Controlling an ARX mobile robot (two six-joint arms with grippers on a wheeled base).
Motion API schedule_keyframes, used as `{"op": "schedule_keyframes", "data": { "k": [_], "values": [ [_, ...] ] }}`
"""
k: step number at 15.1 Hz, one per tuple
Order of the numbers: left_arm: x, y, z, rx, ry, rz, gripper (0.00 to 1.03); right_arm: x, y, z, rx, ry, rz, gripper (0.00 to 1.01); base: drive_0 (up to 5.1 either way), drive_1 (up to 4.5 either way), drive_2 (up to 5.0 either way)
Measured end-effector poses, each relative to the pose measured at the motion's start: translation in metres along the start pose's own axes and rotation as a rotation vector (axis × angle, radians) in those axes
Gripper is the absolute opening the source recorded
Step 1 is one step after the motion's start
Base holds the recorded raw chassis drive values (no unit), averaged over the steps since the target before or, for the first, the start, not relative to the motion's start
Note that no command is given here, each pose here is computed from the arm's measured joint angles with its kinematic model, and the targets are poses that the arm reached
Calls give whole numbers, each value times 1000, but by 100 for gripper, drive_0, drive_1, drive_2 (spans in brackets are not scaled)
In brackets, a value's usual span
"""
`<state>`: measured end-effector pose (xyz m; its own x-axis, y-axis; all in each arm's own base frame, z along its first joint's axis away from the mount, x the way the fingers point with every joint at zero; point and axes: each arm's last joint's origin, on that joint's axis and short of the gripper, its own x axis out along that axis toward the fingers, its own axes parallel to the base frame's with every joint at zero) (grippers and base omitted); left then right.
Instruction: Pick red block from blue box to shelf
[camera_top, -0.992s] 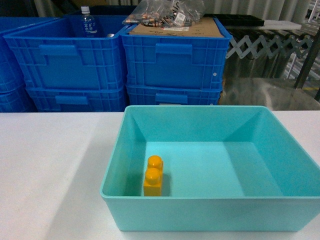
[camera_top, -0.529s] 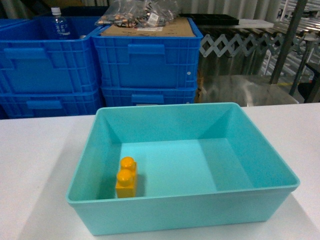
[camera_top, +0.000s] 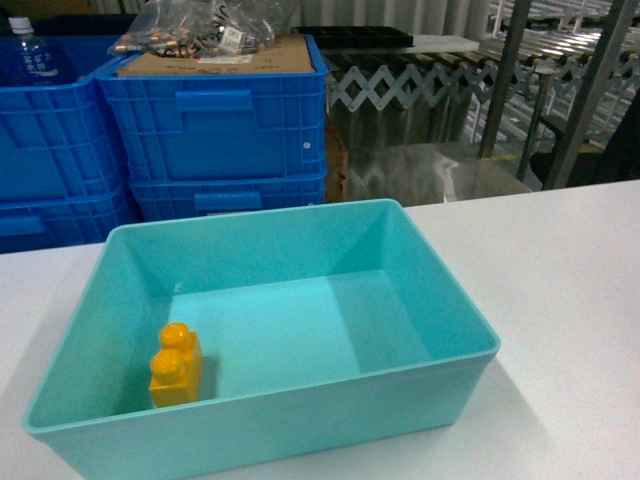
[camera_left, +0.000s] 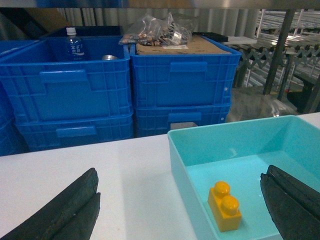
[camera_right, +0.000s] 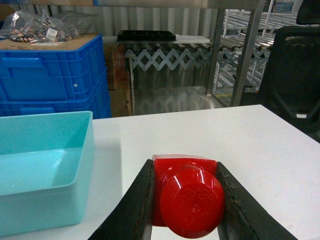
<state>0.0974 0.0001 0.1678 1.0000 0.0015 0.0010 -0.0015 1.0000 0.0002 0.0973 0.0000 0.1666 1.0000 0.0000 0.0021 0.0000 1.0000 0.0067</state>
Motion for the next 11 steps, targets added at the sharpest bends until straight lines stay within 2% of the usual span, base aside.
{"op": "schedule_keyframes", "data": {
  "k": [11],
  "values": [
    [0, 0, 0, 0, 0, 0, 98, 0, 0, 0, 0, 0, 0, 26, 0, 0, 0]
  ]
}}
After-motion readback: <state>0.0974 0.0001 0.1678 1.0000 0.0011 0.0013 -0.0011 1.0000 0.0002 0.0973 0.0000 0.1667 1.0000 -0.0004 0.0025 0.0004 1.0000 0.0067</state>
